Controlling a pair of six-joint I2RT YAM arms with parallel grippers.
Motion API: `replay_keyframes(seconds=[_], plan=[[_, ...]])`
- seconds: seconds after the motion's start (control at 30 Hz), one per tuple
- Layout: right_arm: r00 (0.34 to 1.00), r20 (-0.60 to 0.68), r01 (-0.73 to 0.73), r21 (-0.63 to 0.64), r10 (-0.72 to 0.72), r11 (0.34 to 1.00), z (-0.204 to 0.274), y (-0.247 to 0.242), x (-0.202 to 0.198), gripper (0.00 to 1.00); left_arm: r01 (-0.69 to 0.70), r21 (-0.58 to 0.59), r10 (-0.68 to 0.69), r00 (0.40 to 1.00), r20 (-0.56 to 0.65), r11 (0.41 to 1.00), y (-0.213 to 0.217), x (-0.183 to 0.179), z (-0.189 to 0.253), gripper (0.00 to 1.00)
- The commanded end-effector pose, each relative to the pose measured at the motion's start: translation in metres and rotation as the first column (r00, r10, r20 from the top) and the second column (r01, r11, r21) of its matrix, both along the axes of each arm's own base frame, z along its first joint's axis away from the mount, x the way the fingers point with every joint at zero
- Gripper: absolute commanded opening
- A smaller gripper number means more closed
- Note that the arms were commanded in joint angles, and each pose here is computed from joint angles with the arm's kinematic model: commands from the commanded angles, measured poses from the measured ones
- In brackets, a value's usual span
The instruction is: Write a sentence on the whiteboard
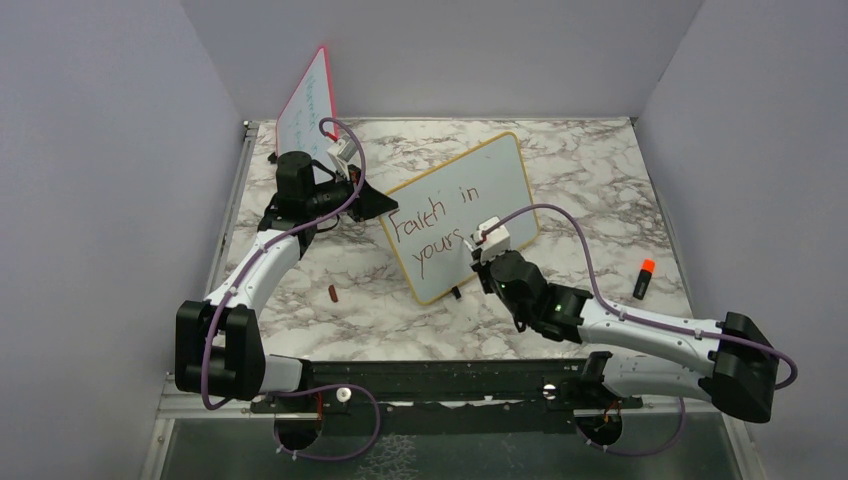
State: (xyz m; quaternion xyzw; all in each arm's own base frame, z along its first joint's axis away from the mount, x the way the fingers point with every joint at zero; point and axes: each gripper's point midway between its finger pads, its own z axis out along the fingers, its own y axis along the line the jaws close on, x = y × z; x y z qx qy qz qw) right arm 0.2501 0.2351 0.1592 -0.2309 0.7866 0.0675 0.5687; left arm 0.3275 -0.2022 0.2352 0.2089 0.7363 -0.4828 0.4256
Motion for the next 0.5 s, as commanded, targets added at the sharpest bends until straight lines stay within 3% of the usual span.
replay_keyframes(seconds=[0.0,0.47], plan=[[1.000,-0.023,0.016,-0.021,-0.016,1.000,-0.010,-0.009,-0.004,0.01,-0.002,0.059,0.007,0.997,-0.080,0.998,-0.001,-0.003,-0.032,0.00],[0.993,-0.035,-0.110,0.053,0.112,0.992,0.001,0.018,-0.012,0.01,-0.001,0.059,0.006,0.996,-0.083,0.998,-0.001,-0.003,-0.032,0.00]])
